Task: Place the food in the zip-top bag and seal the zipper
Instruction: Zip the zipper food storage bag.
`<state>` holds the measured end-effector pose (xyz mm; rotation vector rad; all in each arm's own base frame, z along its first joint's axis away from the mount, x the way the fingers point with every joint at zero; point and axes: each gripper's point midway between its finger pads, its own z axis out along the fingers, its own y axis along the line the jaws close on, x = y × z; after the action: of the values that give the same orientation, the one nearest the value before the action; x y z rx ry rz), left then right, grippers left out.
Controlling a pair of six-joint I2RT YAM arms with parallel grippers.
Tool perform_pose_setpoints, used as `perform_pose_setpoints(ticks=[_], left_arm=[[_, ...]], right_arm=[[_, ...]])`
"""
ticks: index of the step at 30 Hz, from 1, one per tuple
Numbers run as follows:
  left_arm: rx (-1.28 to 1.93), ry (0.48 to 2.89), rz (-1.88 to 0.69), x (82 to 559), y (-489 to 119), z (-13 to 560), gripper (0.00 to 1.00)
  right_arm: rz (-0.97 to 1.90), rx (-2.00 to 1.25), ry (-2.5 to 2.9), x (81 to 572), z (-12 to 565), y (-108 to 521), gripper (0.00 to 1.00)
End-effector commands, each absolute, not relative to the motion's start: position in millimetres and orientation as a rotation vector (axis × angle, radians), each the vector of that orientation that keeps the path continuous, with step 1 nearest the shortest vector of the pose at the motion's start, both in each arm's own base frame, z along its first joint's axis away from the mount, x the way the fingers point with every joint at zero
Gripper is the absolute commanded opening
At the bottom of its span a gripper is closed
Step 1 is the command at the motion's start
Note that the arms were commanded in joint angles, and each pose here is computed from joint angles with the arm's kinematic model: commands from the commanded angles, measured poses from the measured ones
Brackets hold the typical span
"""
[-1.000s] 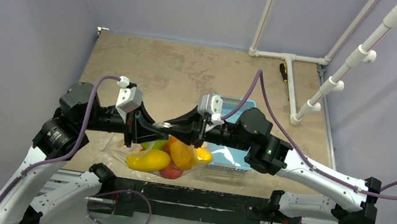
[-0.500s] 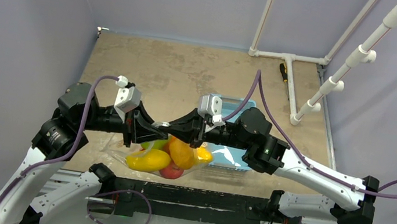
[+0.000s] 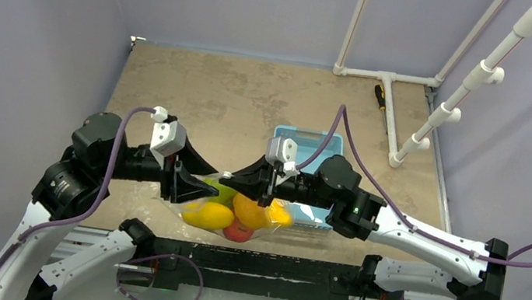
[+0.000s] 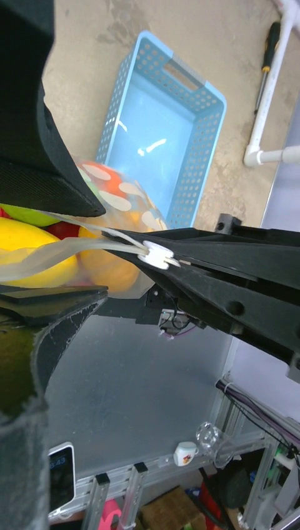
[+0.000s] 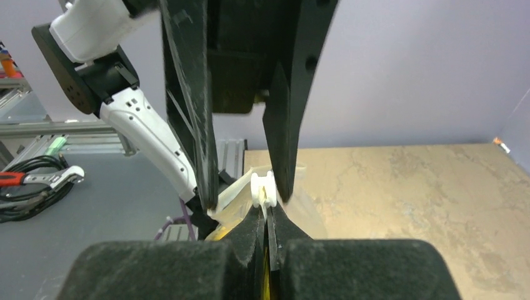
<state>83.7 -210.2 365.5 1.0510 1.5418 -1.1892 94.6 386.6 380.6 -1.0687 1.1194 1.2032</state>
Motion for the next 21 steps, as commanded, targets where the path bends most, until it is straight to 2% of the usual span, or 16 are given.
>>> perform_pose_setpoints(ticks=[1, 3, 21], left_arm=[[1.039, 1.472, -1.084, 82.7, -198.6, 385.1, 0.44], [1.031, 1.456, -1.085, 82.6, -198.7, 388.5, 0.47], [1.155, 1.298, -1.278, 62.6, -216.8, 391.0, 0.47]], right_arm=[[1.252, -0.968, 1.049, 91.2, 407.5, 375.3, 0.00], [1.268, -0.969, 1.055, 88.4, 403.6, 373.8, 0.00], [1.343, -1.040, 1.072, 69.3, 391.5, 380.8, 0.00]])
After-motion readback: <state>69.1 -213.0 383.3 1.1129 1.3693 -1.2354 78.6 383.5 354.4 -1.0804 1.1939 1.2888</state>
